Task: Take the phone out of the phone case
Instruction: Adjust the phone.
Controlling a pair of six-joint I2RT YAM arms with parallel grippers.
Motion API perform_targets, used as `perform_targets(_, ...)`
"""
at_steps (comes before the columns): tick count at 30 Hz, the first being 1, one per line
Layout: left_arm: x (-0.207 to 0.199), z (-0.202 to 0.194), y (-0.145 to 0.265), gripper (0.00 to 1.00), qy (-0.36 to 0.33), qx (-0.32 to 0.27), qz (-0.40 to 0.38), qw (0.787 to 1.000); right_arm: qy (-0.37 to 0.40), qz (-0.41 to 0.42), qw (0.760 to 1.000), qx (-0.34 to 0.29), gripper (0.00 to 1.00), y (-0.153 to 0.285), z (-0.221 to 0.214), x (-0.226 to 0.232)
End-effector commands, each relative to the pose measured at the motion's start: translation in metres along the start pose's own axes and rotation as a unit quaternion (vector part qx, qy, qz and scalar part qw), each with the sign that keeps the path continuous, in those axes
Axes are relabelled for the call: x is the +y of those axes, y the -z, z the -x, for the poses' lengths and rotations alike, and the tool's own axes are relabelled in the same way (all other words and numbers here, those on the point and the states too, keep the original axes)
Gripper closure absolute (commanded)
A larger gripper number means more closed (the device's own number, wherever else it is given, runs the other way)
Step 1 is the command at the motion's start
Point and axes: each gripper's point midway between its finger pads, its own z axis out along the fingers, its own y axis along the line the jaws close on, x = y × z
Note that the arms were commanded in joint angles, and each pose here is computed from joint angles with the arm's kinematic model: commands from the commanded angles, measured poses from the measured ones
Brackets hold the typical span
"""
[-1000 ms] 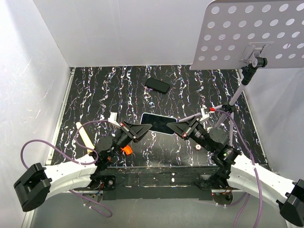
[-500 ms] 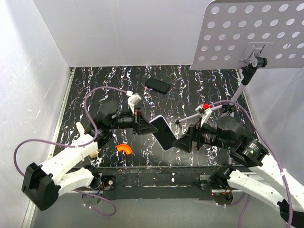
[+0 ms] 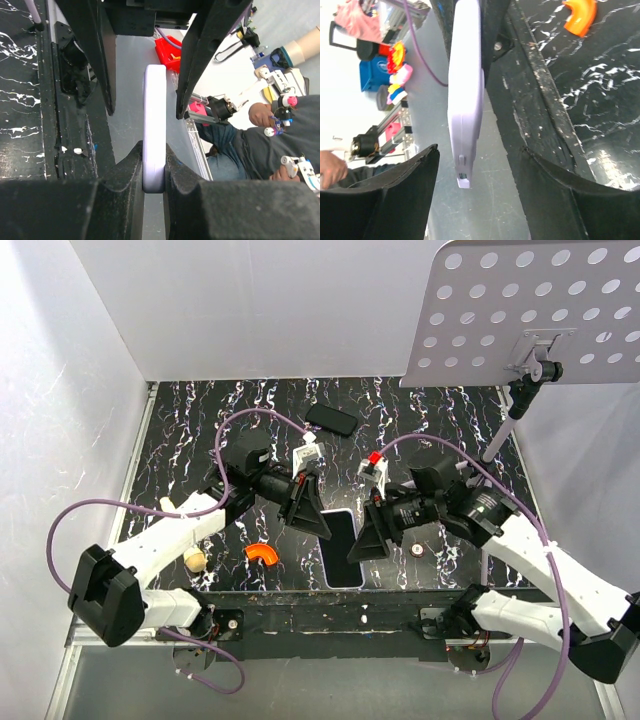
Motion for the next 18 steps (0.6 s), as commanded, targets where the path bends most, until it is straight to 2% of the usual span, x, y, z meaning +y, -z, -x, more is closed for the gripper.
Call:
perform_targets(1, -0.022, 0.006, 0.004, 1.0, -0.037, 0.021, -0.047, 0.998, 0.036, 0.094, 0.995, 0.0, 0.33, 0.0, 0.017, 0.032)
perform_targets(4, -0.019, 0.003, 0.003, 1.0, -0.03, 0.024, -0.047, 0.998, 0.032, 0.117, 0.993, 0.006, 0.43, -0.004, 0.022, 0.035)
perform_targets(9, -0.022, 0.003, 0.004, 1.0, -0.032, 0.023, -0.046, 0.998, 0.018, 0.112, 0.993, 0.021, 0.45, -0.01, 0.03, 0.028)
perform_targets(13, -0.024, 0.003, 0.004, 1.0, -0.035, 0.021, -0.043, 0.998, 0.012, 0.123, 0.992, 0.032, 0.57, -0.015, 0.036, 0.027)
perform_targets(15, -0.023, 0.002, 0.004, 1.0, -0.022, 0.019, -0.035, 0.999, 0.013, 0.125, 0.991, 0.033, 0.76, -0.018, 0.039, 0.026)
perform_targets(16, -0.023, 0.003, 0.004, 1.0, -0.024, 0.016, -0.028, 0.999, 0.014, 0.121, 0.992, 0.031, 0.97, -0.02, 0.042, 0.024)
perform_targets(18, -0.019, 0.004, 0.005, 1.0, -0.026, 0.004, 0.005, 1.0, 0.012, 0.078, 0.997, 0.004, 0.99, -0.021, 0.05, 0.013)
